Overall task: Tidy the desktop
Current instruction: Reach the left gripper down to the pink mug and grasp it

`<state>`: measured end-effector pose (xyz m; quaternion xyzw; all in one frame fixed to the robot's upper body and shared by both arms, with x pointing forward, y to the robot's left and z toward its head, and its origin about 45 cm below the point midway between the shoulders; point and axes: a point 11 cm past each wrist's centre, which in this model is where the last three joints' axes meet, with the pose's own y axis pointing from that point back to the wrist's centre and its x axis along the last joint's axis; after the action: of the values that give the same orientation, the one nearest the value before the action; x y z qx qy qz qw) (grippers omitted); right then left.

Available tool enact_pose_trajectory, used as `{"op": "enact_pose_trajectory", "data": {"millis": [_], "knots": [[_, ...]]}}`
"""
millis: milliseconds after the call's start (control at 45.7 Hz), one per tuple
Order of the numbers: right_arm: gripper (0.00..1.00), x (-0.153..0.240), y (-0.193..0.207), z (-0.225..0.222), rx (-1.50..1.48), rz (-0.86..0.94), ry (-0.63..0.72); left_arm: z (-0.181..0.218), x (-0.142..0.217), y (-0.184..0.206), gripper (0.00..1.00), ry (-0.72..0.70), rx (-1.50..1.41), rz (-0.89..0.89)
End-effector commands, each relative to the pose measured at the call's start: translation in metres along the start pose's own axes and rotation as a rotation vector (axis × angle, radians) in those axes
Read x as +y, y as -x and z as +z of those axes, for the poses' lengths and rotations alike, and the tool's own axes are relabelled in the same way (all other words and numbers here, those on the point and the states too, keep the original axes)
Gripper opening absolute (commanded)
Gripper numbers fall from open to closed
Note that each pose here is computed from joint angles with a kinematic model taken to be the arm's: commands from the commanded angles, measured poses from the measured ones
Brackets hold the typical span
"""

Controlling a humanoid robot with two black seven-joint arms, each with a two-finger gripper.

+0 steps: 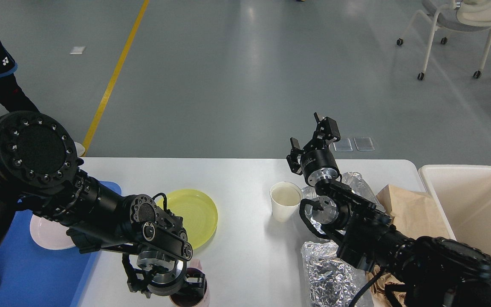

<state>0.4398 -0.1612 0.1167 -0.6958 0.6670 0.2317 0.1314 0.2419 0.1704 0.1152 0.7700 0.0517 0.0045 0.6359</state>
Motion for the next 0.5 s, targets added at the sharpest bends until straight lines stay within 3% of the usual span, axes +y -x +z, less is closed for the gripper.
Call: {"op": "enact_pose_trajectory", "data": {"millis": [0, 284, 481], "knots": [[1.0, 0.0, -0.0001, 0.0, 0.0, 0.0, 0.0, -0.0019, -0.0035, 0.0018, 0.61, -0.004, 0.007, -0.002], [1.0, 0.0001, 0.0006, 0.0005, -0.001, -0.001, 0.001, -0.0059, -0.0091, 0.0054, 0.54, -0.013, 0.014, -0.013], [1.0, 0.0001, 0.0006, 0.0005, -0.001, -0.001, 0.001, -0.0059, -0.0097, 0.0021, 0.29, -0.006, 0.032, 0.017]]}}
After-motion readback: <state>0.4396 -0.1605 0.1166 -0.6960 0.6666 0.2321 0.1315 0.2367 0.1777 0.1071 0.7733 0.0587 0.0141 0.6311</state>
